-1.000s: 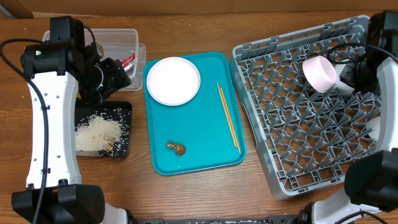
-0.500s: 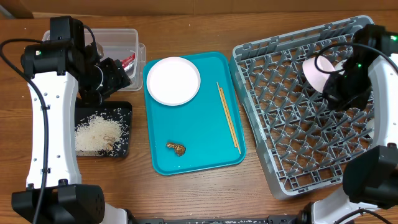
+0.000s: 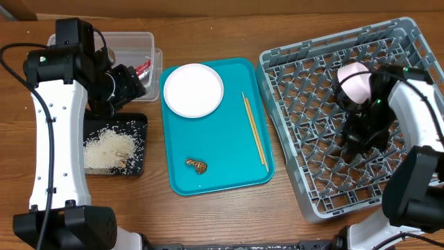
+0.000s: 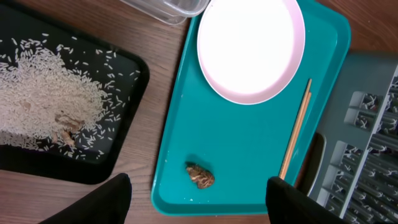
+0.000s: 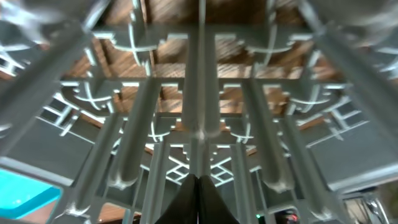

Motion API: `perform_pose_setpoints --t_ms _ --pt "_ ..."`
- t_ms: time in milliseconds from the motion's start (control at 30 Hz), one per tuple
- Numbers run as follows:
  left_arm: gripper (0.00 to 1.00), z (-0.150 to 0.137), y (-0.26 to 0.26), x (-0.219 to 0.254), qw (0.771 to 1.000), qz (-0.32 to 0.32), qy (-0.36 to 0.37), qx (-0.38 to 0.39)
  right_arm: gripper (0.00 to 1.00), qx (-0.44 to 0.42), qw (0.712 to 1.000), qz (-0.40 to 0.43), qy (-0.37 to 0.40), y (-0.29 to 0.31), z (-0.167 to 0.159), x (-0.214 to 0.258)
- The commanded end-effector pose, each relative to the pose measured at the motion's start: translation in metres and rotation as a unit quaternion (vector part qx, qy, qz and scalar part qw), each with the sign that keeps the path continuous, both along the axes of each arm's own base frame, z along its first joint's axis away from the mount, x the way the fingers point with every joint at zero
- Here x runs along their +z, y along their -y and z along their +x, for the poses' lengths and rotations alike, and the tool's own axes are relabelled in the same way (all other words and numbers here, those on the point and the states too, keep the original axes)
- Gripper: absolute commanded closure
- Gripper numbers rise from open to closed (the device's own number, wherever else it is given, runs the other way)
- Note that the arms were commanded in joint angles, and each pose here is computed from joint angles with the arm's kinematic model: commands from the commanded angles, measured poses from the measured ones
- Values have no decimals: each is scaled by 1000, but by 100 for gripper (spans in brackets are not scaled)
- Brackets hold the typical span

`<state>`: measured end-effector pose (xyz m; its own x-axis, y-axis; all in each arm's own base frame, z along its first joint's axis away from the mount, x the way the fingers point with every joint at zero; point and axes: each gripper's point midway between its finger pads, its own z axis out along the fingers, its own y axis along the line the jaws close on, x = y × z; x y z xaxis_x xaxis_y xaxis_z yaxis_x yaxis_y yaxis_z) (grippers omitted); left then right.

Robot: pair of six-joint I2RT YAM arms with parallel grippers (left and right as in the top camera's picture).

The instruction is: Sort waste into correct bins and load items into the dishwasher

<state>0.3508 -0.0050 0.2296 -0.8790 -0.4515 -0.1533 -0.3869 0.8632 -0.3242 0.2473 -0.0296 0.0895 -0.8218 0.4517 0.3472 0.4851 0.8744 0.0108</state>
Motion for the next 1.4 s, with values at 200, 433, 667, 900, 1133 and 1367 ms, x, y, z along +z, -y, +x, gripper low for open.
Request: perform_pose_setpoints --t_ms 200,433,667,900,1133,1367 --pt "29 2 2 15 1000 3 24 2 96 30 998 53 28 -41 9 -14" --pt "29 0 2 15 1000 2 22 2 96 35 997 48 55 -49 23 -18" --pt "29 0 2 15 1000 2 22 2 96 35 997 46 54 -48 23 -18" --pt "28 0 2 15 1000 2 22 2 96 38 998 37 39 -45 16 -17" --pt "28 0 2 15 1000 2 22 2 96 54 999 -11 0 -27 -2 -15" --pt "28 0 2 15 1000 2 21 2 96 62 997 -35 -13 -18 -7 -14"
